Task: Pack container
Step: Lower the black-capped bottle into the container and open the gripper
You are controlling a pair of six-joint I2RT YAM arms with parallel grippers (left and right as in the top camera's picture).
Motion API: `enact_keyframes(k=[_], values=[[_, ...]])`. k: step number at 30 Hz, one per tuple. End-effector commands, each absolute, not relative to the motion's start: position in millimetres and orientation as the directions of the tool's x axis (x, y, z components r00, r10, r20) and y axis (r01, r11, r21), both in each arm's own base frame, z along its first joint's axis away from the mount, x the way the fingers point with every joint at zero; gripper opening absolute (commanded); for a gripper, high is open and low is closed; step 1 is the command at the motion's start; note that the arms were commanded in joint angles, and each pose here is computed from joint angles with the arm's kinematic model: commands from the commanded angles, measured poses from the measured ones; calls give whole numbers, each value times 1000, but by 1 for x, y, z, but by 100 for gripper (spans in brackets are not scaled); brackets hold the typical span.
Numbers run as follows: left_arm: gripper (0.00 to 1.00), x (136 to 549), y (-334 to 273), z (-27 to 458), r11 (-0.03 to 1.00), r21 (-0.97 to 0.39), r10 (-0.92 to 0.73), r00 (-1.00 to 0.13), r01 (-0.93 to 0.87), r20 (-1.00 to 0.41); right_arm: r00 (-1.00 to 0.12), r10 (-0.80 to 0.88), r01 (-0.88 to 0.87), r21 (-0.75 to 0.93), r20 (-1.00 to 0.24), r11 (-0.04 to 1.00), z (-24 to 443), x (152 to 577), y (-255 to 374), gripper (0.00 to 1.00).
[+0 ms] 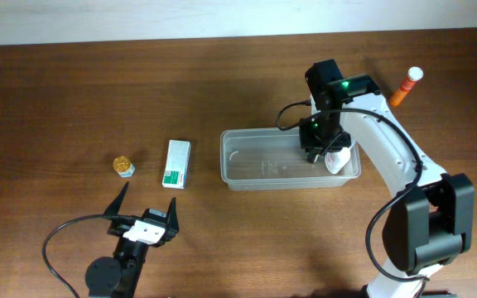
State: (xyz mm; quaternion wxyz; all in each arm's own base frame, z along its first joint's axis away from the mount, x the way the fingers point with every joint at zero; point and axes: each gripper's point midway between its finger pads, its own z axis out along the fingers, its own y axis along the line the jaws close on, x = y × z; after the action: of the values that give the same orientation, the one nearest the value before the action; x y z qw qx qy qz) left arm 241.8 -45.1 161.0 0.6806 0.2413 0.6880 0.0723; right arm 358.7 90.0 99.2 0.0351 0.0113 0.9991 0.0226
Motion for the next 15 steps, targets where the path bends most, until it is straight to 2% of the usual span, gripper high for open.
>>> enact_keyframes(k=[1, 15], values=[[99, 241, -46, 161, 869, 432, 434, 49, 240, -900, -997, 13, 8, 60, -77, 998, 101, 357, 90, 32], [99, 241, -46, 161, 869, 432, 434, 49, 240, -900, -994, 14, 8, 56, -107, 998, 105, 364, 89, 32]])
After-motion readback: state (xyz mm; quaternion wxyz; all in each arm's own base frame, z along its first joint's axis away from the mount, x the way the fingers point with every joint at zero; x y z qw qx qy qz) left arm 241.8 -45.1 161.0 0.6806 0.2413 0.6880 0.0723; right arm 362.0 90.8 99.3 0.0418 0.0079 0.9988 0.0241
